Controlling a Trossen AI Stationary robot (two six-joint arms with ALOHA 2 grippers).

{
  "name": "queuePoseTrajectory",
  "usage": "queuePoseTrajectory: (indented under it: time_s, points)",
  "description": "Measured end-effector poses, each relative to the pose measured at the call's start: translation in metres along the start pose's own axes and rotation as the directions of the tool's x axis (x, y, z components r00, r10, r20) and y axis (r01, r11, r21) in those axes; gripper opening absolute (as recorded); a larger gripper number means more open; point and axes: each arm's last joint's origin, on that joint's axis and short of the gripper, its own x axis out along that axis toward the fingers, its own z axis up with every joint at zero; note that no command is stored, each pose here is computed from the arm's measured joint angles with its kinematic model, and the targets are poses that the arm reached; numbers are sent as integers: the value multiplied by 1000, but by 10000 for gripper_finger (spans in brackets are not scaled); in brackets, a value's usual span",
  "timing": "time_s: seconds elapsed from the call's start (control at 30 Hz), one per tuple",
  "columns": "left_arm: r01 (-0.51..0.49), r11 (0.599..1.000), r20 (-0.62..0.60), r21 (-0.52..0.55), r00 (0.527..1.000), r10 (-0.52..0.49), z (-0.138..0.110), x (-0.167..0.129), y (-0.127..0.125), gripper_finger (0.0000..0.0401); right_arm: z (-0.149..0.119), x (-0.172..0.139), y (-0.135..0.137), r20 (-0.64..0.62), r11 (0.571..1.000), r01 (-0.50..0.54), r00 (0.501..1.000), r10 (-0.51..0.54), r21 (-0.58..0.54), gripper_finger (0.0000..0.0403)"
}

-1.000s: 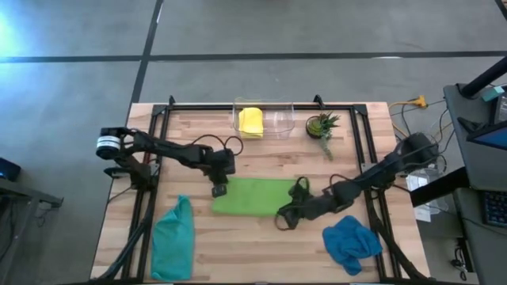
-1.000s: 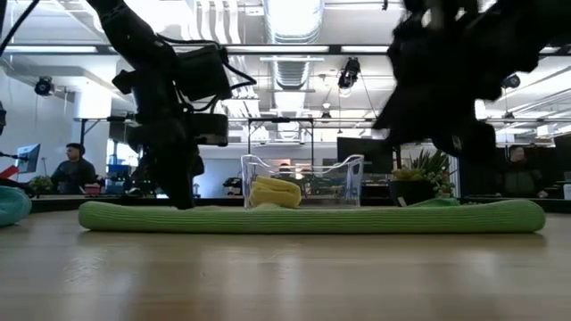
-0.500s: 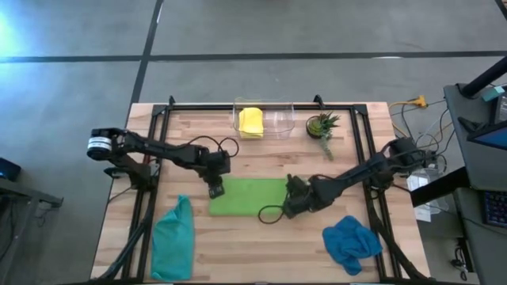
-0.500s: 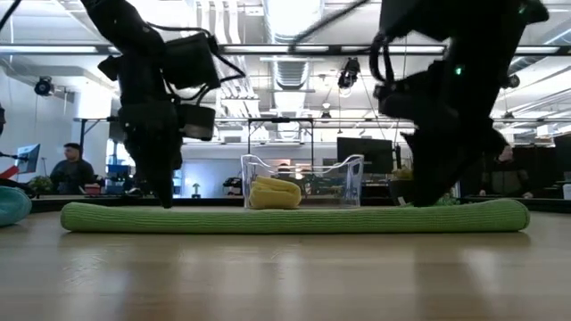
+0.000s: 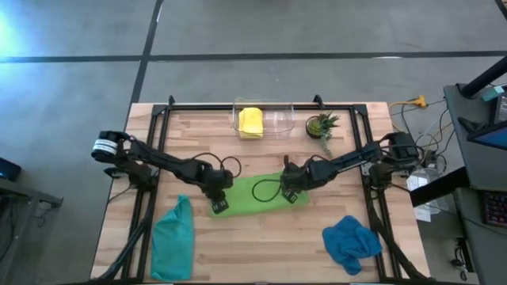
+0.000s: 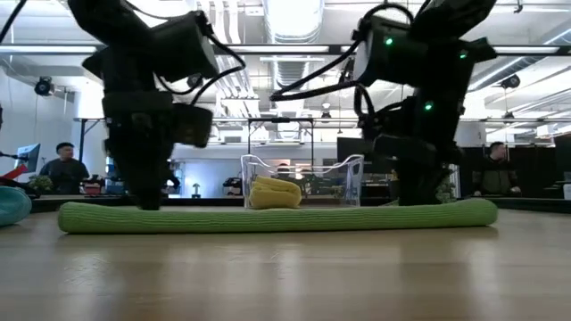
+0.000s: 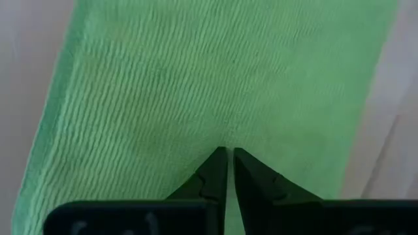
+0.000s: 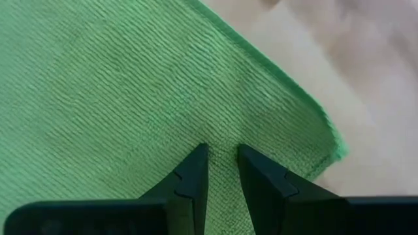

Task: Fold microfiber towels
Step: Fold the green microfiber towel

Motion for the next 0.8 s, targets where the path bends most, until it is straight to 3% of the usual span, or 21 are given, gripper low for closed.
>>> queuePoseTrajectory:
  time_s: [0.57,0.8]
  points:
    - [155,969,66,-193,987,-144,-12,17,-46,12,27,9,-18,62,990,-22,998,31,-138,79]
    - [318,926,182,-205,942,-283,-4,11,-63,12,29,5,-18,83,986,-27,996,41,-165,79]
